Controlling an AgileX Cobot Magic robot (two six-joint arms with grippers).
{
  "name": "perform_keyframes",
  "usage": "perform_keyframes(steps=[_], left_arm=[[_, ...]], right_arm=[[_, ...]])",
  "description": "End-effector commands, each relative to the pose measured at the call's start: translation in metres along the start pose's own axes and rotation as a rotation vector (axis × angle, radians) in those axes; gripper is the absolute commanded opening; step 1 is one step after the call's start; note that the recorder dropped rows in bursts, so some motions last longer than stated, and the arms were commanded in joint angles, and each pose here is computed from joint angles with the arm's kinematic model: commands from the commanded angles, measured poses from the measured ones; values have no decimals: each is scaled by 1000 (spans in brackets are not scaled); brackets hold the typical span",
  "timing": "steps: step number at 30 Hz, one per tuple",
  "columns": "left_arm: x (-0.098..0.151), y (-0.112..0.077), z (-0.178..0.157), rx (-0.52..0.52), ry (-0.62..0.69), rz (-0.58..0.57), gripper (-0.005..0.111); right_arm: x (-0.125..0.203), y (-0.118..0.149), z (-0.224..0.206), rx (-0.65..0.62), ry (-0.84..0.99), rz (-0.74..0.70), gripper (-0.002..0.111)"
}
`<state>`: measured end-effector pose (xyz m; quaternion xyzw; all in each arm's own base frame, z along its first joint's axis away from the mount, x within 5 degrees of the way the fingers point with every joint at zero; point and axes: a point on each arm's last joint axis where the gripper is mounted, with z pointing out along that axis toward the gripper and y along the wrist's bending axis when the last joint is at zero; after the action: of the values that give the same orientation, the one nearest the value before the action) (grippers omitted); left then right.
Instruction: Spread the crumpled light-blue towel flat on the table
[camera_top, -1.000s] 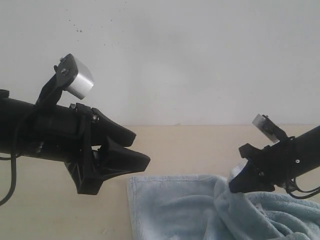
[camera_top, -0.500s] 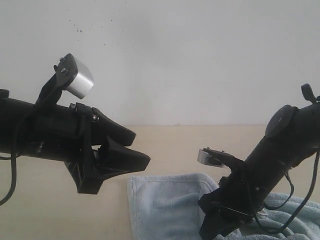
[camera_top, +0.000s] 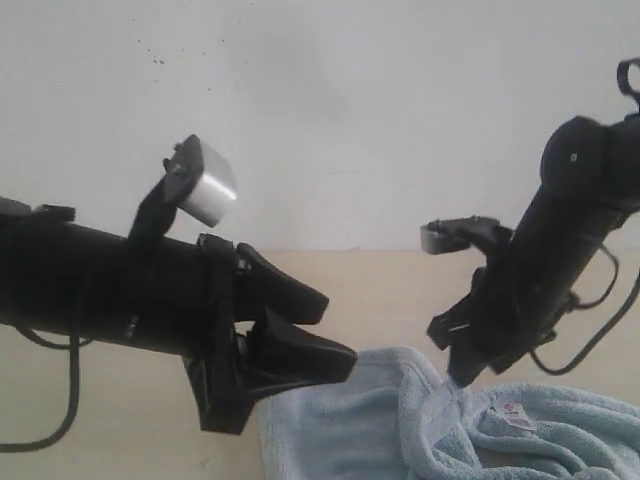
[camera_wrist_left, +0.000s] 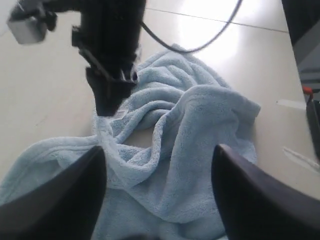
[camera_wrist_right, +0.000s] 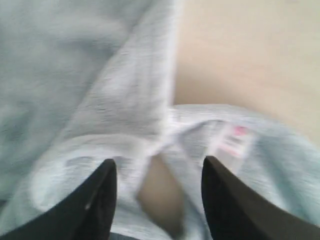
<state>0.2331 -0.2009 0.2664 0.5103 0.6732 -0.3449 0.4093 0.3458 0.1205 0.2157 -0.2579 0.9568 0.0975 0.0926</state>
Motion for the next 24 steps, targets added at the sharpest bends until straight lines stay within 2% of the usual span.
perform_keyframes(steps=[1,4,6,7,8,9,11,12,15,17,20,22,24], left_arm=[[6,-12,23,20,43,196,58],[13,-20,35,66,90,308,58],[18,-24,42,93,119,329,58],[20,-25,47,88,127,299,58],[20,-26,52,70,118,231,58],[19,-26,58,18,107,97,57],[20,-21,65,-130,100,-207,52],[20,-18,67,-217,109,-265,49],[16,-7,72,-414,154,-200,44],[7,-2,79,-447,143,-187,46],[-5,9,95,-467,112,-203,56],[-4,18,110,-500,114,-252,59],[1,26,123,-525,132,-254,60]], right_arm=[[1,-30,-28,380,8,60,50],[4,-40,-30,501,22,144,50],[4,-42,-26,506,28,142,50],[3,-42,-25,505,22,140,50],[2,-43,-21,503,21,136,50],[1,-43,-20,502,12,139,50],[-1,-44,-17,505,3,149,50],[-1,-45,-16,514,2,156,50],[-3,-48,-14,544,-29,189,50],[-4,-49,-14,544,-47,197,50],[-3,-54,-15,543,-49,212,50],[-1,-59,-16,544,-50,236,50],[2,-66,-17,542,-46,267,50]])
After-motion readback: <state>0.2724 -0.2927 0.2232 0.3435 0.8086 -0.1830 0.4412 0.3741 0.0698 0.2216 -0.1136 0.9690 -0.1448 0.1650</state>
